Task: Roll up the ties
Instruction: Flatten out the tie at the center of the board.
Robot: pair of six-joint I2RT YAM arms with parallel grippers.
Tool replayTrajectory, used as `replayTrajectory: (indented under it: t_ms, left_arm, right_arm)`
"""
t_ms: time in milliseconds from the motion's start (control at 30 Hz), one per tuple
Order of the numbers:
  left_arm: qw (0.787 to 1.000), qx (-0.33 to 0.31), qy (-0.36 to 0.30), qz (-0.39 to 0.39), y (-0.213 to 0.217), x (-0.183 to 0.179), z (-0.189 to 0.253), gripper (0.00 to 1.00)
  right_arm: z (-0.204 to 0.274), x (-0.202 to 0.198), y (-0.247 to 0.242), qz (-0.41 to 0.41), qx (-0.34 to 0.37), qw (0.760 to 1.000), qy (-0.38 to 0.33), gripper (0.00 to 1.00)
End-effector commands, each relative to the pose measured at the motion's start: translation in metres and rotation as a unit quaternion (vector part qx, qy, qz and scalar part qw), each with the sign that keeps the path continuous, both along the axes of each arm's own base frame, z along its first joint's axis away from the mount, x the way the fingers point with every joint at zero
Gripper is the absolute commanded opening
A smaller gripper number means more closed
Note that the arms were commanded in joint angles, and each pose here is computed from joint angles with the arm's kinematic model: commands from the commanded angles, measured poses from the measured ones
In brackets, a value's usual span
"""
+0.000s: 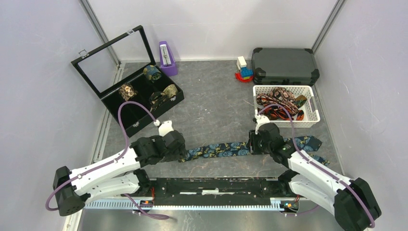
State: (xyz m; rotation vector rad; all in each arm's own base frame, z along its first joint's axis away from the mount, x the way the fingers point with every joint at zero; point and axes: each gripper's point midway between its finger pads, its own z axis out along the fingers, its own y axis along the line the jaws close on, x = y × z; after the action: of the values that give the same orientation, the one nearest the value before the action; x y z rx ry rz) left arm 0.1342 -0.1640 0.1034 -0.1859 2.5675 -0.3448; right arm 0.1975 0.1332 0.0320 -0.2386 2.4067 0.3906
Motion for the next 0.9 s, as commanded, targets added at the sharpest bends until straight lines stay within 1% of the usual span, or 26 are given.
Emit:
replayTrajectory:
  t_ms: [0, 33, 100, 167, 233, 567, 800, 867]
  left_arm:
    - [0.993, 0.006, -0.006, 0.120, 0.025, 0.005, -0.021, 0.74]
    - [0.992, 0.001, -0.008, 0.125, 0.026, 0.005, -0.025, 0.73]
    - [0.991, -0.038, -0.020, 0.124, 0.015, 0.010, -0.026, 0.71]
    - [0.989, -0.064, -0.027, 0.128, 0.010, 0.012, -0.028, 0.70]
    - [0.988, -0.076, -0.030, 0.131, 0.008, 0.013, -0.032, 0.68]
    - [0.986, -0.087, -0.032, 0.137, 0.003, 0.016, -0.047, 0.63]
    - [0.983, -0.099, -0.033, 0.149, 0.006, 0.015, -0.058, 0.54]
    - [0.983, -0.103, -0.033, 0.150, 0.006, 0.015, -0.060, 0.48]
  right_arm:
    - [0.040, 0.021, 0.016, 0.012, 0.036, 0.998, -0.055, 0.41]
    - [0.044, 0.020, 0.020, 0.022, 0.046, 0.997, -0.059, 0.41]
    - [0.051, 0.020, 0.021, 0.027, 0.053, 0.996, -0.072, 0.42]
    - [0.053, 0.019, 0.020, 0.027, 0.054, 0.995, -0.077, 0.42]
    - [0.051, 0.017, 0.019, 0.028, 0.054, 0.995, -0.073, 0.42]
    - [0.044, 0.010, 0.018, 0.030, 0.057, 0.996, -0.065, 0.42]
    - [0.041, 0.009, 0.017, 0.032, 0.054, 0.996, -0.063, 0.42]
    - [0.041, 0.009, 0.017, 0.031, 0.054, 0.996, -0.062, 0.42]
